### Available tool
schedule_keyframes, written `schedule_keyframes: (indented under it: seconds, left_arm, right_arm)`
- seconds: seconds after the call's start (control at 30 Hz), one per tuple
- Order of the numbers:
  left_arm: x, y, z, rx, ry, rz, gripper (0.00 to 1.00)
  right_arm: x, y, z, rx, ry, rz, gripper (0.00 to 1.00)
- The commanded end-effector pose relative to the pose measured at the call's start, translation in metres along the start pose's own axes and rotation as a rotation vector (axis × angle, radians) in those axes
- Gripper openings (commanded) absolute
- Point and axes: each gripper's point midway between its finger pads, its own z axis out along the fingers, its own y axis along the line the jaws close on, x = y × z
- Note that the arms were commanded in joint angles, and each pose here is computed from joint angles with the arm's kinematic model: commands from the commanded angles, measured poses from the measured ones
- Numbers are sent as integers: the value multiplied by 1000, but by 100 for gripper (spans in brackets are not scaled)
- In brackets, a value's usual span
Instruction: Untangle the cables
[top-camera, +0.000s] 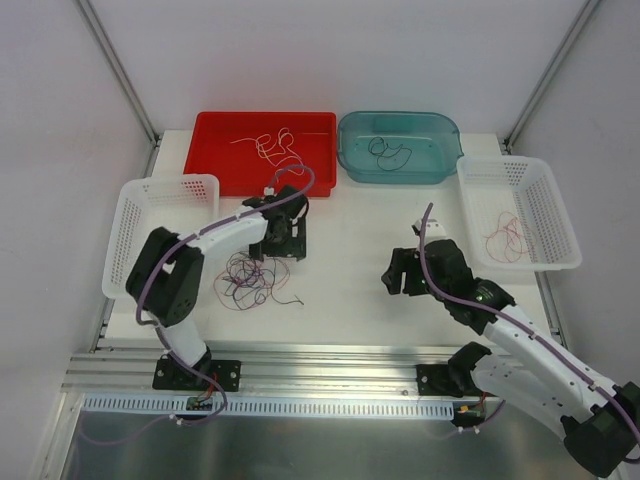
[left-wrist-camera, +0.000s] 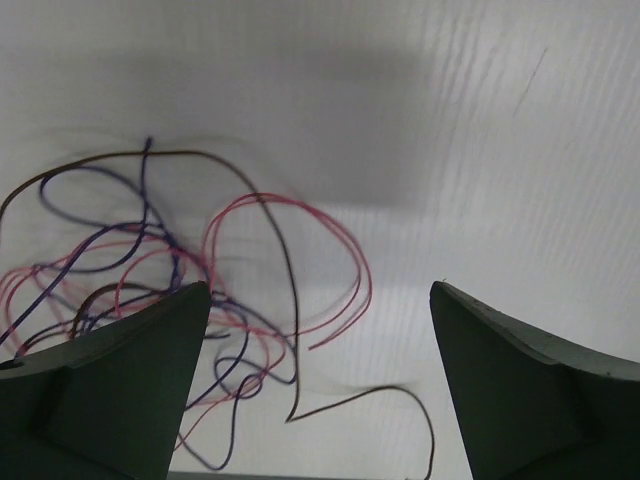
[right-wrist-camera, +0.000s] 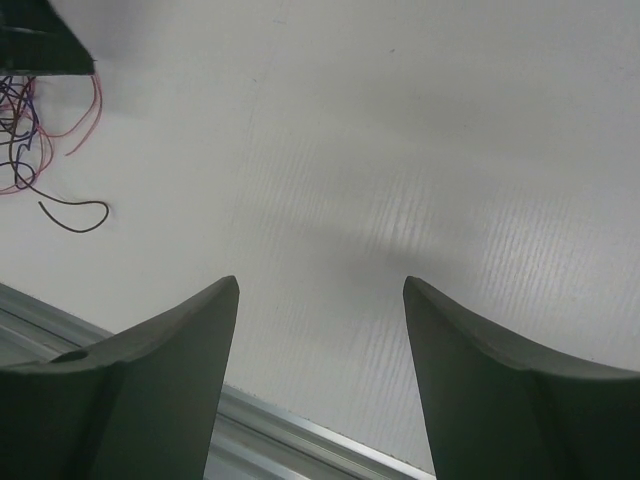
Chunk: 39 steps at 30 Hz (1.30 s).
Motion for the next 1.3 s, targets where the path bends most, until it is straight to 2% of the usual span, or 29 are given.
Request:
schedule_keyframes:
  seconds: [0.0, 0.03, 0.07, 0.2, 0.23, 0.37, 0.47, 0.57, 0.63, 0.7, 0.87, 0.9, 0.93, 1.0, 1.03, 1.07, 1.13, 1.27]
  left_arm:
    - [-19, -50, 3, 135, -10, 65, 92]
    - [-12, -60, 13, 144, 23, 95, 91]
    - [-10, -85, 6, 207, 27, 135, 90]
    - [2, -139, 1, 311, 31, 241, 89]
    - [16, -156, 2, 351, 60, 273, 89]
    - [41, -197, -7, 483, 111, 306, 87]
    - [71, -238, -31, 613, 145, 381, 86]
    - [97, -265, -50, 670, 140, 477, 86]
    - [100, -272, -62, 694, 128, 488, 86]
    - [98, -270, -71, 701, 112, 479, 87]
    - [67, -247, -108, 683, -39, 435, 91]
    - [61, -232, -101, 640, -54, 401, 92]
    - [51, -222, -113, 640, -82, 343, 93]
    - [48, -190, -97, 556, -79, 262, 93]
    - [33, -173, -102, 548, -101, 179, 93]
    - [39, -151, -88, 492, -86, 155, 93]
    - [21, -122, -94, 454, -145, 85, 93]
    - [15, -64, -90, 347, -175, 9, 93]
  right_arm:
    - [-5, 0, -7, 0, -39, -16, 71]
    - [-6, -3, -8, 14, -46, -16, 71]
    - [-6, -5, -11, 18, -50, -19, 71]
    - [-8, -14, -19, 59, -78, -16, 71]
    - [-9, -18, -20, 75, -87, -15, 71]
    - [-13, -22, -27, 92, -119, -10, 71]
    - [-18, -25, -33, 103, -153, -8, 71]
    - [-24, -29, -40, 115, -192, -3, 71]
    - [-29, -30, -46, 115, -224, 0, 70]
    - [-30, -31, -49, 114, -239, -7, 71]
    - [-34, -31, -54, 104, -272, -6, 71]
    - [-37, -29, -55, 93, -288, -2, 71]
    - [-35, -27, -53, 81, -284, -1, 70]
    - [-37, -23, -51, 64, -287, -1, 71]
    - [-36, -20, -49, 47, -278, -5, 70]
    - [-36, -17, -48, 36, -273, -8, 71]
    - [-32, -12, -41, 15, -236, -18, 71]
    - [-29, -1, -31, -31, -206, -29, 70]
